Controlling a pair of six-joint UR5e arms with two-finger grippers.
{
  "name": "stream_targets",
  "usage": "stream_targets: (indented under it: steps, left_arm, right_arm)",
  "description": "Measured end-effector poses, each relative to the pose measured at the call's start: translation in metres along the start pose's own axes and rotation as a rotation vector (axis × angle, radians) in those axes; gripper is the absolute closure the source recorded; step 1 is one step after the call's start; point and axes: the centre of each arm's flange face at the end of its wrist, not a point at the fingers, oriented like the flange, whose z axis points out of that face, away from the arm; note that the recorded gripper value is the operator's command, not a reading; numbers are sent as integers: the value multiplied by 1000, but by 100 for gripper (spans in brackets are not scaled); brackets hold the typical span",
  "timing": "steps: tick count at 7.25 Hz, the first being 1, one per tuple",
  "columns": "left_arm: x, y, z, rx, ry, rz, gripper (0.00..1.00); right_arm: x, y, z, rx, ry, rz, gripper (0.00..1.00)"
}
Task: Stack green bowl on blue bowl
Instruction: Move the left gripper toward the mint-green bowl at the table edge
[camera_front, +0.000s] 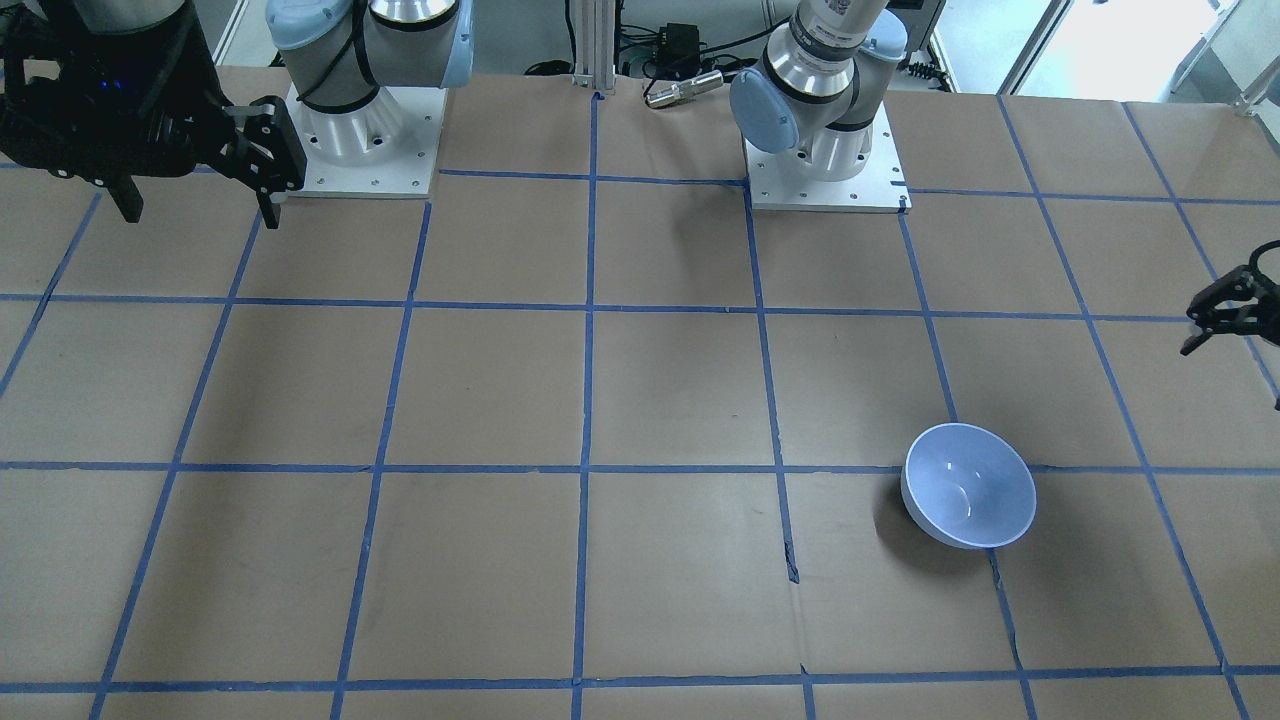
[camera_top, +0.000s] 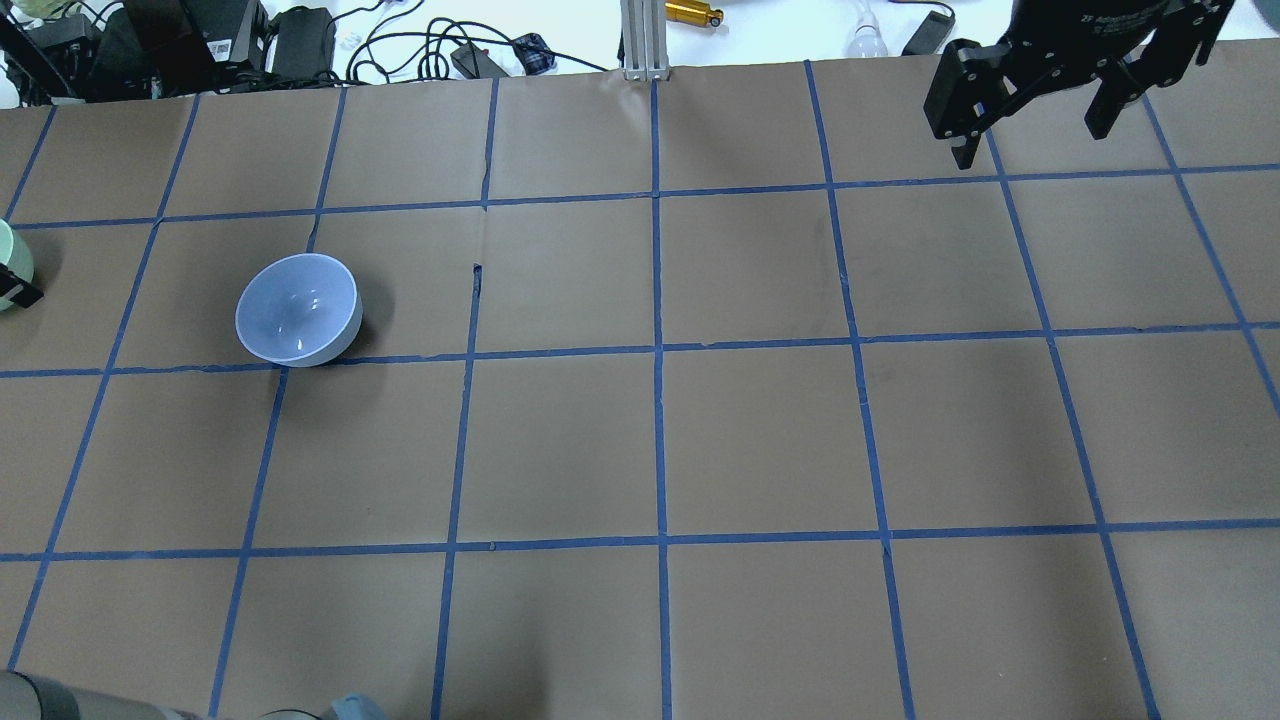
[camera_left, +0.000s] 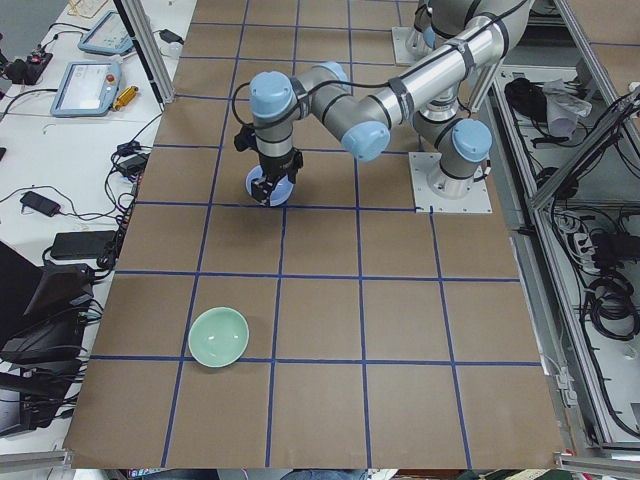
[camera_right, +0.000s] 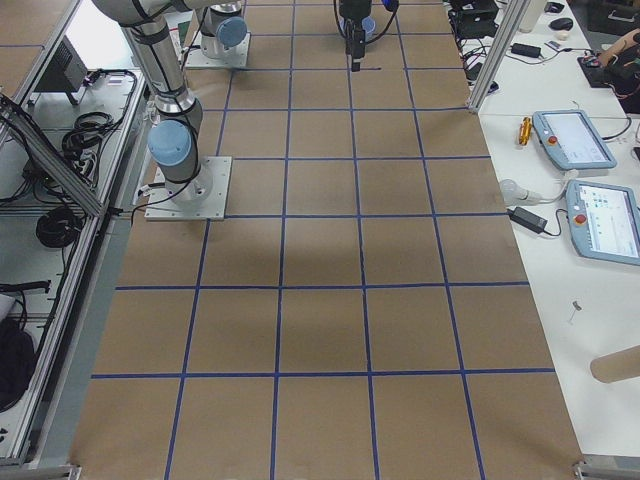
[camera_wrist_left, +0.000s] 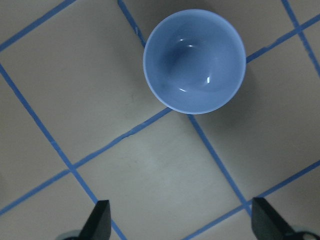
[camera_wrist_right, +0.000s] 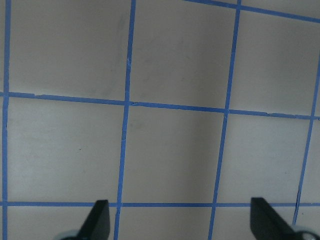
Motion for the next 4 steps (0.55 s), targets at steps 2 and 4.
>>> stream_targets:
  steps: [2, 4]
  left_arm:
    - [-64, 45, 26, 0, -18, 144, 0]
    - [-119, 90, 54, -4, -19, 253, 0]
  right_arm:
    - [0, 0, 0, 0, 0, 0, 0]
    - [0, 0, 0, 0, 0, 0, 0]
